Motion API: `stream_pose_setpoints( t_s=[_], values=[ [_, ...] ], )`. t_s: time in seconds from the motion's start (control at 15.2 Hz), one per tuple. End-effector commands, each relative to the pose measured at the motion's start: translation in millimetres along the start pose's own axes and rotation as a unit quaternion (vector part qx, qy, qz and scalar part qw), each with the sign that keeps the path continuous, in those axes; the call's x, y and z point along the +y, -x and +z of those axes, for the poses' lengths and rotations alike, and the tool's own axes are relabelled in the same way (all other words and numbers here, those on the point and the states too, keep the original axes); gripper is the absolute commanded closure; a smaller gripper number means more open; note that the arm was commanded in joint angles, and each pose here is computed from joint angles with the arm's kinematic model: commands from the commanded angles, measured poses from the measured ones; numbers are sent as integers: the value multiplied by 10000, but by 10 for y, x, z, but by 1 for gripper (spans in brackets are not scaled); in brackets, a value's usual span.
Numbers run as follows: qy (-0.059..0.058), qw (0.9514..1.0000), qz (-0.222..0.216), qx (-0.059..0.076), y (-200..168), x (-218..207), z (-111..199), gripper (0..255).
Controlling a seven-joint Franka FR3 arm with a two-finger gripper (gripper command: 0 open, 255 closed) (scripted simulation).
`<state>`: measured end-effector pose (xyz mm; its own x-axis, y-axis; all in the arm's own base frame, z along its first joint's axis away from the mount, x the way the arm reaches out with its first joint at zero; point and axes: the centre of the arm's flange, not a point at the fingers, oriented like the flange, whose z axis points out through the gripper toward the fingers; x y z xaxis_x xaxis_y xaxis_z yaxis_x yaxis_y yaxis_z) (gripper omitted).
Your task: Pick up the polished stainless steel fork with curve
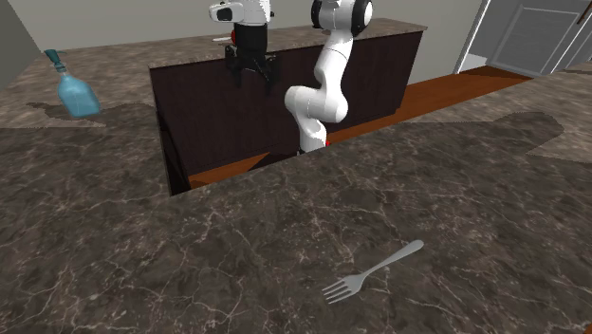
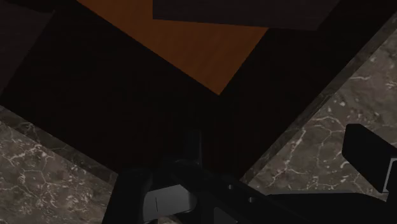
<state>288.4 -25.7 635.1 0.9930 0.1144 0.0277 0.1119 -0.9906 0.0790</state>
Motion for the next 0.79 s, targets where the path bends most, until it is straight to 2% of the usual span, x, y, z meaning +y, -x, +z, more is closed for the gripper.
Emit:
stream_pose_setpoints(
  t_s=[0.0,0.33,0.73],
  values=[
    [0,10000,0,0,0,0,0,0],
    [-42,9991,418,11,-215,-591,153,0],
    [-92,9957,919,24,-537,-1274,329,0]
  ],
)
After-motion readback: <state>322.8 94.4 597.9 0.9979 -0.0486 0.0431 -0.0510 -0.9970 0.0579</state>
